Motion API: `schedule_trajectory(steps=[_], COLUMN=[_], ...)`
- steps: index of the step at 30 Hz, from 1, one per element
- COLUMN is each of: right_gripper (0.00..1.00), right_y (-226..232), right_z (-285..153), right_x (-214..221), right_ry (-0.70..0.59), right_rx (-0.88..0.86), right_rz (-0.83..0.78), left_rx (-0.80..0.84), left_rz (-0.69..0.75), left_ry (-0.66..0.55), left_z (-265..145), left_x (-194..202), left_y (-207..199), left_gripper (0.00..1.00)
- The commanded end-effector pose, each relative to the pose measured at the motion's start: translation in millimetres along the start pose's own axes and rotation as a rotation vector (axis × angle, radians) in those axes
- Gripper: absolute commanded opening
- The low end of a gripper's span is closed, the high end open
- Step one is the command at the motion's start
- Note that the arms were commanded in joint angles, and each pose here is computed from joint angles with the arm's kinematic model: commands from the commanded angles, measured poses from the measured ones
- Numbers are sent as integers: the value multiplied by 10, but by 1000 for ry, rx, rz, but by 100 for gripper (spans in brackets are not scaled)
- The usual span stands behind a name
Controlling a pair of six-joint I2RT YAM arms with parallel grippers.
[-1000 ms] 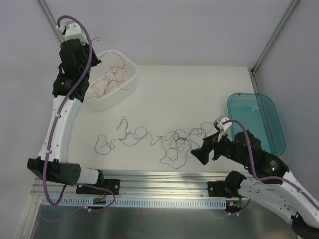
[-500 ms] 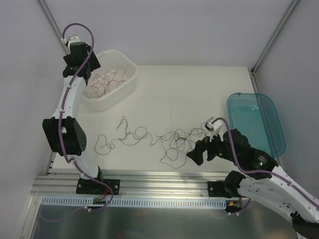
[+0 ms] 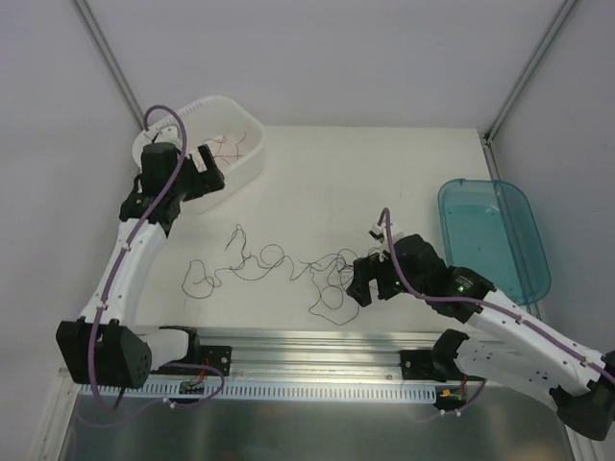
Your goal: Untangle the cables
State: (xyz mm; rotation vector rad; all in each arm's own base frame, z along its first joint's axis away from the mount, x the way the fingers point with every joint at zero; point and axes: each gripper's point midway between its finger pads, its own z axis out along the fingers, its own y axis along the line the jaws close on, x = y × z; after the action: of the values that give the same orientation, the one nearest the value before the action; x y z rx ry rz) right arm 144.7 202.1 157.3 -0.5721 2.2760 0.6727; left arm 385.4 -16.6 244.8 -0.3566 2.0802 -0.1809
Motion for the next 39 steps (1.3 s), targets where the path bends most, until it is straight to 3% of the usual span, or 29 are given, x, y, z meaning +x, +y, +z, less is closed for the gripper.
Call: schedule_trajectory(steps=[1,6,10,23,31,39], right_gripper=[98,96,89,69,67,62], right_y=[95,-108,-248,353,707,725], right_z=[57,169,268,811,1516,2156], right_x=[-240,-211,-136,-645,-809,-870], right_ry=[-38,-19,-10,64,108,105], right_rx=[2,140,228,34,-75,-75], right_rz=[54,130,198,72,25,-1], left_rx=[167,301,361,145,92,94], left_rz=[7,99,121,208,206,197], left_ry=[137,324,434,440,507,533], left_z=[-275,-598,-745,-599,-551,-551], left_x=[651,1558,1989,2099,2223,2269], left_y=[-309,-465,-501,-73,11,6], left_gripper=[99,99,99,99,99,98])
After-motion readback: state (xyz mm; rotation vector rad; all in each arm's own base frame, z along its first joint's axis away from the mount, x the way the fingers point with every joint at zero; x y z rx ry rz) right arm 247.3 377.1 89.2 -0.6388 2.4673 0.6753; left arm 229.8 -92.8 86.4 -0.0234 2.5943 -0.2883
